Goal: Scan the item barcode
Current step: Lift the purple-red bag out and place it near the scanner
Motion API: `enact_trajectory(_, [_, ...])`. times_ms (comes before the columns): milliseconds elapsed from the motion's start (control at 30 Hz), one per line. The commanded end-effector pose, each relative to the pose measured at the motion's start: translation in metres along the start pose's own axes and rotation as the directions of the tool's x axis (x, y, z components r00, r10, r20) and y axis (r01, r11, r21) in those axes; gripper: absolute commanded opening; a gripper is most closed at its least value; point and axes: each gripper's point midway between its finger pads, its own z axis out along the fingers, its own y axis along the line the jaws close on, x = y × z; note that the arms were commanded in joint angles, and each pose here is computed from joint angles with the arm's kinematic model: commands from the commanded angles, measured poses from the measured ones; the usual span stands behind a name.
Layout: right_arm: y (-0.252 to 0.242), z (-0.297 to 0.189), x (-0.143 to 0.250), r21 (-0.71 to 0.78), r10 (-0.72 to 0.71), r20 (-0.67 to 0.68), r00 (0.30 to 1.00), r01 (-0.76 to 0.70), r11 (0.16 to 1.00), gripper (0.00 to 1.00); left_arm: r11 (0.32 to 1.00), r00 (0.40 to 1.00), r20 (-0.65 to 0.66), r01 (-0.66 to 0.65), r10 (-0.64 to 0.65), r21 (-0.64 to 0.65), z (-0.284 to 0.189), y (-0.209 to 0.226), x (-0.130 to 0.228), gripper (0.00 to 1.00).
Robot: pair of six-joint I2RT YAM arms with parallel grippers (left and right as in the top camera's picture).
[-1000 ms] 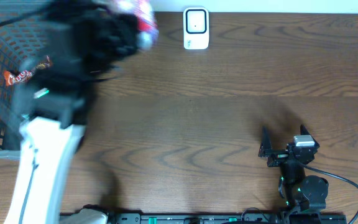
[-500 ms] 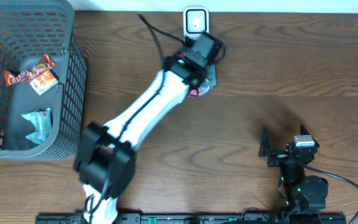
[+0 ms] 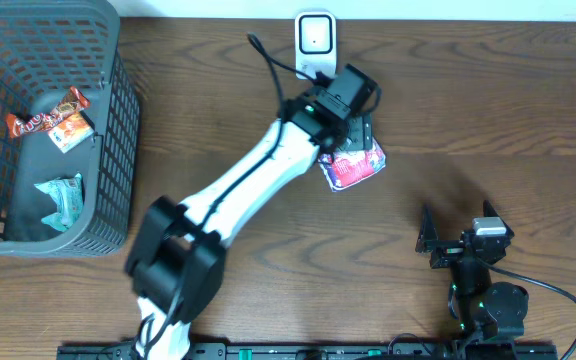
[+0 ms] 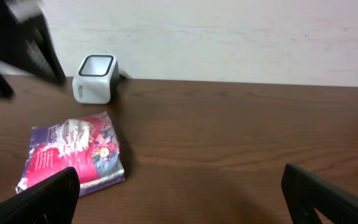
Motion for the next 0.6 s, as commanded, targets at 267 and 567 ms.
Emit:
enact_trajectory(267, [0.0,0.0,0.0,0.002,-0.014,0.0,1.0,0.014,1.0,0.99,0.989,0.792,0.601,0.145,-0.107,-0.015,-0.266,0.115,-0.137,0.82])
enact_trajectory(567, [0.0,0.0,0.0,0.002,-0.014,0.0,1.0,0.014,1.0,0.99,0.834,0.611,0.774,0.507,-0.168,-0.219,-0.364,0.297,-0.138,0.82])
